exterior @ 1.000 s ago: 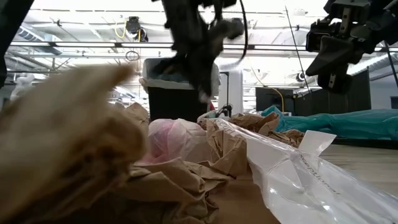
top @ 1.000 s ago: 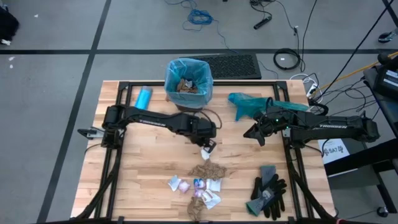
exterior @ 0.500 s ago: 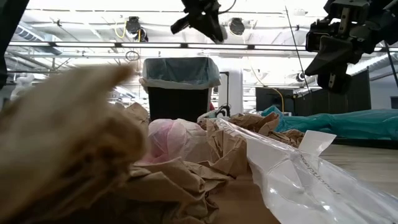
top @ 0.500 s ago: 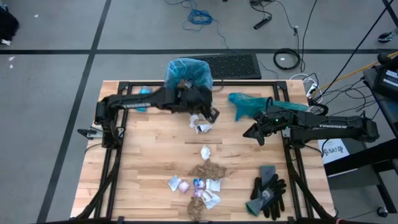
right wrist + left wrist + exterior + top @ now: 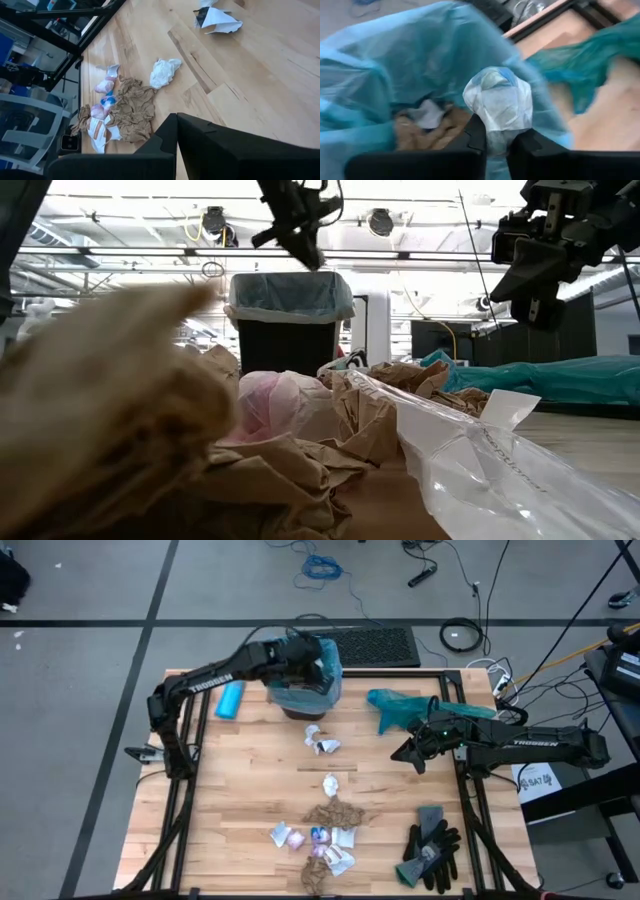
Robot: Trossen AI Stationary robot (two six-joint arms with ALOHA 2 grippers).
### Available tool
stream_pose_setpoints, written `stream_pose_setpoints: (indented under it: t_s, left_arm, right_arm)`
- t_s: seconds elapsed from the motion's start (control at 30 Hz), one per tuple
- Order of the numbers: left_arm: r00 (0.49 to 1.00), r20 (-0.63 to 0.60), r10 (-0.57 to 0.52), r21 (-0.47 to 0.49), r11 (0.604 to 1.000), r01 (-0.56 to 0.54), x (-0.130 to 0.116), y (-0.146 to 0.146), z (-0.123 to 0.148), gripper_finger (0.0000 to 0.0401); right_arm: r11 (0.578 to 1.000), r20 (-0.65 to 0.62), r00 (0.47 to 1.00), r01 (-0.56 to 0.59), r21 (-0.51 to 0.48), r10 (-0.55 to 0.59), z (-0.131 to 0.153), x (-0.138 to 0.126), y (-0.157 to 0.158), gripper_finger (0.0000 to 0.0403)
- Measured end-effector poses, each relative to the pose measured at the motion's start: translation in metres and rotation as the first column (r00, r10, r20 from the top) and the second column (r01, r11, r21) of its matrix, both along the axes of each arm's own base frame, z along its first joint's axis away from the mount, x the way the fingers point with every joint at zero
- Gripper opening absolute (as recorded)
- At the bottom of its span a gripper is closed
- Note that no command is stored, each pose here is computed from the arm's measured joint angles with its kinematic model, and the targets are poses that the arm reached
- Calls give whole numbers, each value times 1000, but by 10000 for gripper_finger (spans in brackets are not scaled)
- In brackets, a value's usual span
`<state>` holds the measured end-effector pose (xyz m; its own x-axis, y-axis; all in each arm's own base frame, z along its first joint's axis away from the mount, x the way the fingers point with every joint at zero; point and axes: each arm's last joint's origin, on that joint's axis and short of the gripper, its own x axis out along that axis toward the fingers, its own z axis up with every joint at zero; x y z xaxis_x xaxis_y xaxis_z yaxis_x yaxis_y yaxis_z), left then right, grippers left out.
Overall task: Place trash/remove bag and relplace
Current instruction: Put the blue plastic trash into the trash bin, then put the white paper trash into the trash bin
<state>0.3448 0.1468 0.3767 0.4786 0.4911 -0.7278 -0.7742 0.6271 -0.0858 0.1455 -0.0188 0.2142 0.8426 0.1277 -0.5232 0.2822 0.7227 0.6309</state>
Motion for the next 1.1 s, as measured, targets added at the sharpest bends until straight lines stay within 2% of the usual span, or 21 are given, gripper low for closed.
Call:
stream_pose_setpoints:
  t_s: [0.17, 0.4, 0.5, 0.6, 0.8, 0.97, 1.1]
  left_arm:
    - [998, -60, 0, -69, 998, -4, -18, 25, -5, 123]
    - [994, -111, 8, -71, 997, -16, -30, 41, -7, 219]
    - [993, -117, 2, -76, 997, -11, -30, 41, -7, 243]
    - [995, -100, 3, -112, 994, -15, -28, 36, -8, 250]
    - [998, -46, -44, -126, 991, 38, -22, 0, 4, 250]
    - [999, 37, 3, -73, 997, 0, -26, -46, 28, 250]
    - [997, 71, 22, -59, 998, -18, -25, -80, 33, 250]
  right_arm:
    - [1000, -2, 1000, 9, 4, -9, 0, 0, 0, 0]
    - [999, -6, 999, 54, -7, -54, 0, 0, -1, 0]
    - [998, -7, 998, 58, -1, -58, 0, 0, -1, 0]
    - [998, -7, 998, 60, 2, -60, 0, 0, -1, 0]
    - [998, -7, 998, 60, 2, -60, 0, 0, -1, 0]
    - [999, -8, 998, 54, -3, -55, 0, 0, -1, 0]
    - [999, -7, 999, 45, -17, -45, 0, 0, -1, 0]
